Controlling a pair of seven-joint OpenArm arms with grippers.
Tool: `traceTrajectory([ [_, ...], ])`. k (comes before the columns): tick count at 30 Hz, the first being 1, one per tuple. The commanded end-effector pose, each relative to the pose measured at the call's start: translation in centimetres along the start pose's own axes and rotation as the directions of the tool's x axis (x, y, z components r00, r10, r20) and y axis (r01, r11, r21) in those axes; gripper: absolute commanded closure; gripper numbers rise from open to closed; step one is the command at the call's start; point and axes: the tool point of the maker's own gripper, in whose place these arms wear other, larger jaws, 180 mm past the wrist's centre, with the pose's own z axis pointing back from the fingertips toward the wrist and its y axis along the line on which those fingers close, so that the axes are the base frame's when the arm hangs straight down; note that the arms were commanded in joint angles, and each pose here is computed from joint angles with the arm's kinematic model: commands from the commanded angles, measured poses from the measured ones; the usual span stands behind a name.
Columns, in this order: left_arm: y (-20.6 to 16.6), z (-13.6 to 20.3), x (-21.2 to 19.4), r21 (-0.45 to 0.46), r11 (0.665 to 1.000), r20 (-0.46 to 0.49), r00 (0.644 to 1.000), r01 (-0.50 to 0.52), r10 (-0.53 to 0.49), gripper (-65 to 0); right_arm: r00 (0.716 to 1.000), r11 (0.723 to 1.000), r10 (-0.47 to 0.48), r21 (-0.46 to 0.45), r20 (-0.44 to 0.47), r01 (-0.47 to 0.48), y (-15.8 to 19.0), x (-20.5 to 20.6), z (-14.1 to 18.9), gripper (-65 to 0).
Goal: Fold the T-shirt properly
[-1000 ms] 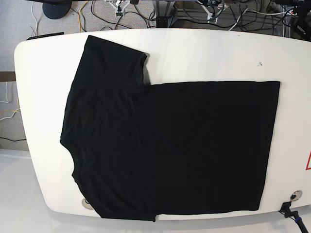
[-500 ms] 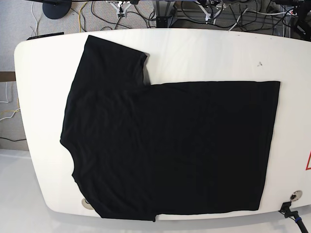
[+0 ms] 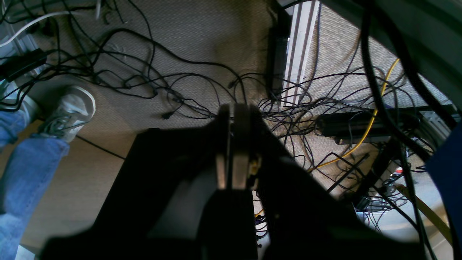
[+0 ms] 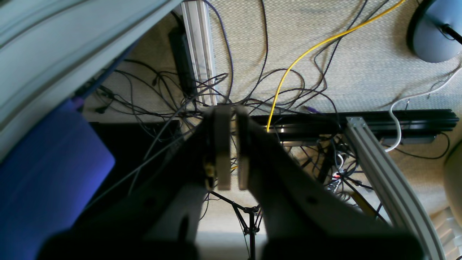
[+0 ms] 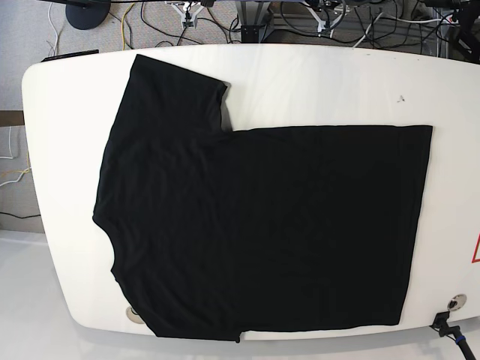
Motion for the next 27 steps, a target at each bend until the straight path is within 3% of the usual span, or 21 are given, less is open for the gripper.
traceTrajectory([
  [1,0.3,0.0,-0.5,0.004,1.0,-0.007,1.0,0.003,-0.003,0.0,1.0,1.0,0.001,0.01,0.003,-0.001,0.2,0.0,0.0,-1.6],
  [16,1.9,0.2,-1.3,0.03,0.999,0.01,1.0,0.024,-0.024,0.0,1.0,1.0,0.004,0.0,-0.026,-0.004,-0.7,-1.6,0.1,-1.5],
  [21,5.9,1.6,-1.1,0.095,0.994,0.091,0.994,0.058,-0.067,0.0,0.999,0.999,0.008,-0.038,-0.051,-0.01,-3.5,-3.7,0.4,-1.7],
  [27,10.3,6.0,0.0,0.168,0.974,0.225,0.956,0.149,-0.185,0.0,0.999,0.995,0.018,-0.096,-0.028,-0.021,-7.9,-5.7,1.4,-1.3],
])
